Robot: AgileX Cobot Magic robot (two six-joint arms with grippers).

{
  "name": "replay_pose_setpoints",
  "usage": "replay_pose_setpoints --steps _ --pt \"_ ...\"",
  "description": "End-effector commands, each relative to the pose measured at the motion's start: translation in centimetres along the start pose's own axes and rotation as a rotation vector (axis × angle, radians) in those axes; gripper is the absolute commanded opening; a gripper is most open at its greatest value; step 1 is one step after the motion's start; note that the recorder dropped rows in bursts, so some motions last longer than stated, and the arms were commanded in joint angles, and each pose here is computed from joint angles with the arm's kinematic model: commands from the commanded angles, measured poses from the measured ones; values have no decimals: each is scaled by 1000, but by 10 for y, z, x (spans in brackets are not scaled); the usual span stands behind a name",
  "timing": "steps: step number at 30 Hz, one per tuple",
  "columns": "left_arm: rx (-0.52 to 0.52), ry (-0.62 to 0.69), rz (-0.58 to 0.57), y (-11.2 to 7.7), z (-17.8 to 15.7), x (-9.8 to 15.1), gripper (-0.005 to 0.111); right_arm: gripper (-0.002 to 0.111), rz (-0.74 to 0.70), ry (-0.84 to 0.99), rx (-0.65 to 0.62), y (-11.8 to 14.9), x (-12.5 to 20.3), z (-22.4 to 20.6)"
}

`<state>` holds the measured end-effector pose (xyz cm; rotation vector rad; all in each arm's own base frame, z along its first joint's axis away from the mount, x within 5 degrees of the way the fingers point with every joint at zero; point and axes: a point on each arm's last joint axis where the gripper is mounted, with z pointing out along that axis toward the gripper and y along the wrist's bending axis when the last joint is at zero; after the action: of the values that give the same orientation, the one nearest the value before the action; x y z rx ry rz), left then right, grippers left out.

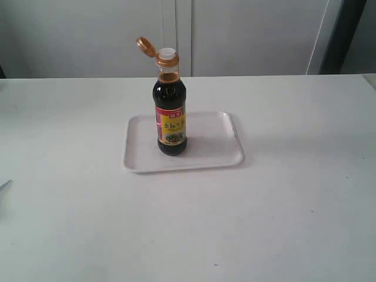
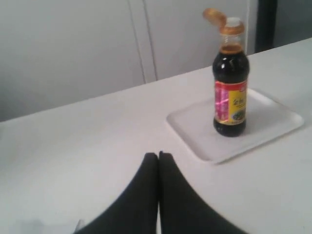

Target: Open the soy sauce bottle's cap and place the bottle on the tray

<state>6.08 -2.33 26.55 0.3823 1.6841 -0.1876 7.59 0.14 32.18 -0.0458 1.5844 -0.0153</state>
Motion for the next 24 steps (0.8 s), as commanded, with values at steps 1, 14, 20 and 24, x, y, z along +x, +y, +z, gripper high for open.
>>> replay_pose_setpoints --steps 1,14,20,24 --pt "-79 18 -65 5 3 14 0 0 7 -2 5 0 1 0" --pt "-177 73 -93 3 -8 59 0 0 7 -2 5 0 1 0" --pt "-204 131 -129 3 -3 77 0 0 7 -2 5 0 1 0" --pt "-232 162 -157 4 -1 89 0 0 7 -2 5 0 1 0"
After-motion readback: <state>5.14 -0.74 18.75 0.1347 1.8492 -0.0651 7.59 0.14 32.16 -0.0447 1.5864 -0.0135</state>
